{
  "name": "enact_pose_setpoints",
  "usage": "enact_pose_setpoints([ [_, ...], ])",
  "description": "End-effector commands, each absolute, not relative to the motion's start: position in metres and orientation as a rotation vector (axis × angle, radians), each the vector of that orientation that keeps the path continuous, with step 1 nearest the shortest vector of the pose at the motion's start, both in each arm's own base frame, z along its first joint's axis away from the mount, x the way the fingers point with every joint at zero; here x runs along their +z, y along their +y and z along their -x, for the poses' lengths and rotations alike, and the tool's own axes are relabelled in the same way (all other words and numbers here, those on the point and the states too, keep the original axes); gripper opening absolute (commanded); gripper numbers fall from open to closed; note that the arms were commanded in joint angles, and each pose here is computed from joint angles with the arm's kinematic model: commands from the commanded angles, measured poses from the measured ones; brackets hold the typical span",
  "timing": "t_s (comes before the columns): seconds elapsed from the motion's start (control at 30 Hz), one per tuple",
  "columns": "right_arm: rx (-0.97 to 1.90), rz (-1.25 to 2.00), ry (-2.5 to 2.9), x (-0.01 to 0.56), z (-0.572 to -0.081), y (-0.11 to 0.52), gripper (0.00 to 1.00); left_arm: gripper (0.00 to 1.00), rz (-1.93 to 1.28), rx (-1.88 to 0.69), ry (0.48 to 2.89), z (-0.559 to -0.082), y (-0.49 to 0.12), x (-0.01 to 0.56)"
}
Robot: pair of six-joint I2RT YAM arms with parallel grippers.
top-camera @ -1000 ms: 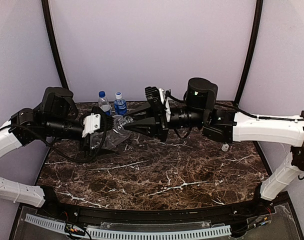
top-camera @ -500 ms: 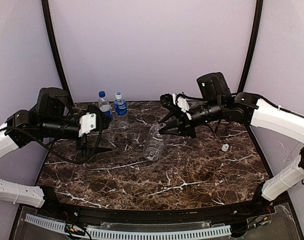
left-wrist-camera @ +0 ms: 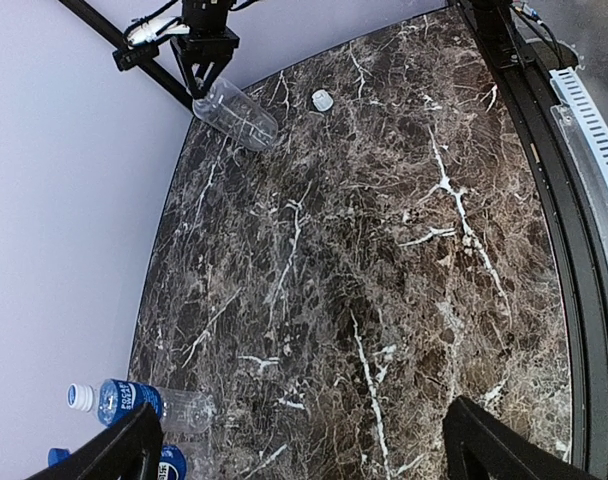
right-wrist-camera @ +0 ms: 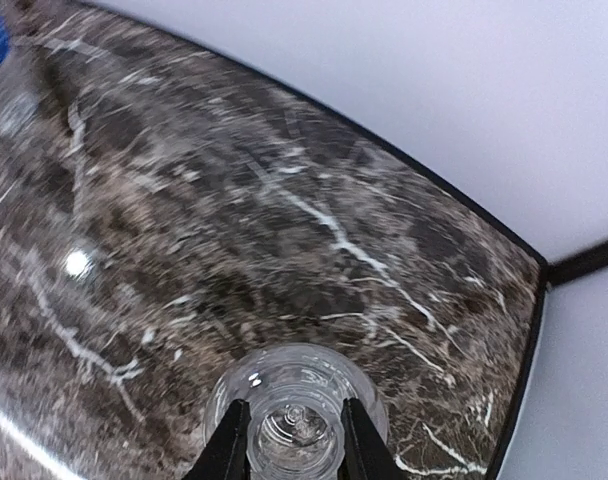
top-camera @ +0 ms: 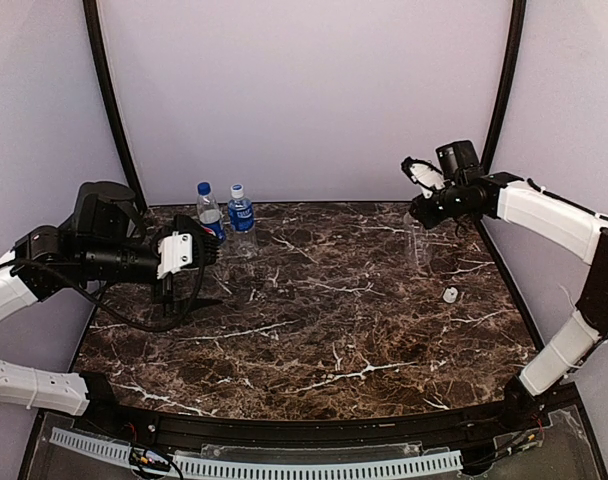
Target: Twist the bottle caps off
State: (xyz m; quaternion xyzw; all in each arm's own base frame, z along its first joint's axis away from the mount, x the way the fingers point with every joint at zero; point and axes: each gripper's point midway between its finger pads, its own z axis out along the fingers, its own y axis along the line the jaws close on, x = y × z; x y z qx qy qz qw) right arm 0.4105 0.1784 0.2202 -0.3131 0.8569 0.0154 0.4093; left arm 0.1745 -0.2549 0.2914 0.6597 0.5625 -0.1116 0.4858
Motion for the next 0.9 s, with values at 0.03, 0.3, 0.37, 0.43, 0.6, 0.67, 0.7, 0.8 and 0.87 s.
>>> enact_pose_setpoints([
  [0.03,-0.013,0.144,2.081,0.247,-0.456,0.126,0.00,0.99,-1.582,-0.228,1.361,-0.180,-0.252,0.292],
  [0.3,-0.060,-0.111,2.131,0.210,-0.472,0.077,0.00,0.99,-1.449,-0.115,1.398,-0.205,-0.244,0.301],
  [0.37,-0.087,-0.114,2.153,0.199,-0.473,0.073,0.00,0.99,-1.397,-0.077,1.404,-0.215,-0.241,0.305],
  [0.43,-0.099,-0.123,2.167,0.189,-0.474,0.069,0.00,1.00,-1.352,-0.040,1.415,-0.223,-0.237,0.307],
  [0.6,-0.109,-0.128,2.194,0.166,-0.469,0.064,0.00,1.00,-1.318,-0.024,1.426,-0.228,-0.234,0.309],
  [0.67,-0.119,-0.116,2.213,0.158,-0.467,0.064,0.00,1.00,-1.319,-0.029,1.426,-0.228,-0.235,0.309],
  [0.7,-0.124,-0.110,2.223,0.154,-0.466,0.064,0.00,1.00,-1.319,-0.030,1.425,-0.228,-0.235,0.309],
  [0.8,-0.135,-0.096,2.235,0.151,-0.465,0.063,0.00,1.00,-1.319,-0.031,1.423,-0.228,-0.236,0.311],
  [0.87,-0.140,-0.087,2.236,0.155,-0.466,0.063,0.24,1.00,-1.320,-0.032,1.422,-0.229,-0.237,0.311],
])
